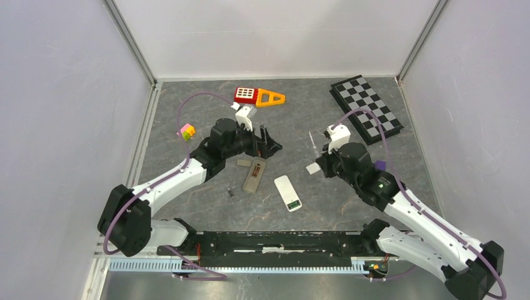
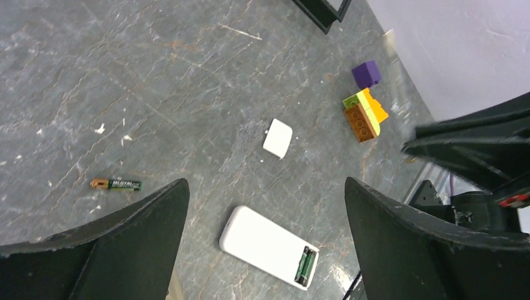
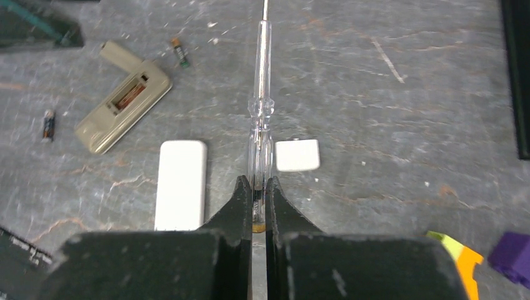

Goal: Unload the batteries from the remote control
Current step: Pick up the screwdriver from the center of the board.

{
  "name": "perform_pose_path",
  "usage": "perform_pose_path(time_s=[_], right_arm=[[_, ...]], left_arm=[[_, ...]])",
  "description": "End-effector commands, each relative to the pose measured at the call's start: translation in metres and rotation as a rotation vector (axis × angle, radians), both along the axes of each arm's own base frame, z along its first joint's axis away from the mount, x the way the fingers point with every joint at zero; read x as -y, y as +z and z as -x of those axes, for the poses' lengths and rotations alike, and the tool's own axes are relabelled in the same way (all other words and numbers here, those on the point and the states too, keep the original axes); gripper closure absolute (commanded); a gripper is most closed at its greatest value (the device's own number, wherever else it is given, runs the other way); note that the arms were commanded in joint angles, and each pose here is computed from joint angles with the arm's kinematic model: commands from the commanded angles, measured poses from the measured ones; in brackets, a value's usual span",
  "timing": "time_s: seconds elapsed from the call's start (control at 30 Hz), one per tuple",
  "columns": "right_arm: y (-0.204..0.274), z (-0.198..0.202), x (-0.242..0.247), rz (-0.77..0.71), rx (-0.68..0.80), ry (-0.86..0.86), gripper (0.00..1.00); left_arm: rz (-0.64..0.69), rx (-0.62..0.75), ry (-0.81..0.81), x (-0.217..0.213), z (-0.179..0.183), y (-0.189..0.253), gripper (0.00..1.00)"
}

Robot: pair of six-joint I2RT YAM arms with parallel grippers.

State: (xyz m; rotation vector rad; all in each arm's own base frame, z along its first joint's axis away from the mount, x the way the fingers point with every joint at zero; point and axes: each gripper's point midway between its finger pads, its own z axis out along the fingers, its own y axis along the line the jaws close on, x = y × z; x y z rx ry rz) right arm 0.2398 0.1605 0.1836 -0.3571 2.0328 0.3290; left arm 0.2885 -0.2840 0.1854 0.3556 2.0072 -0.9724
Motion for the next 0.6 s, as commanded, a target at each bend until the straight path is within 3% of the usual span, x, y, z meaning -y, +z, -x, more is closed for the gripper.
perform_pose_path(time_s=[0.0, 0.3, 0.57], right_arm=[[0.010, 0.007, -0.036, -0.009, -0.014, 0.219, 1.00], [0.012, 0.031, -0.066, 0.012, 0.009, 0.528, 1.00], [0.015, 0.062, -0.087, -0.029, 0.017, 0.782, 1.00]], left_arm=[[0.071, 0.061, -0.077, 0.014, -0.005, 0.031, 0.00], [0.191, 0.023, -0.302, 0.015, 0.025, 0.041, 0.00], [0.233, 0.006, -0.519, 0.012, 0.074, 0.052, 0.00]])
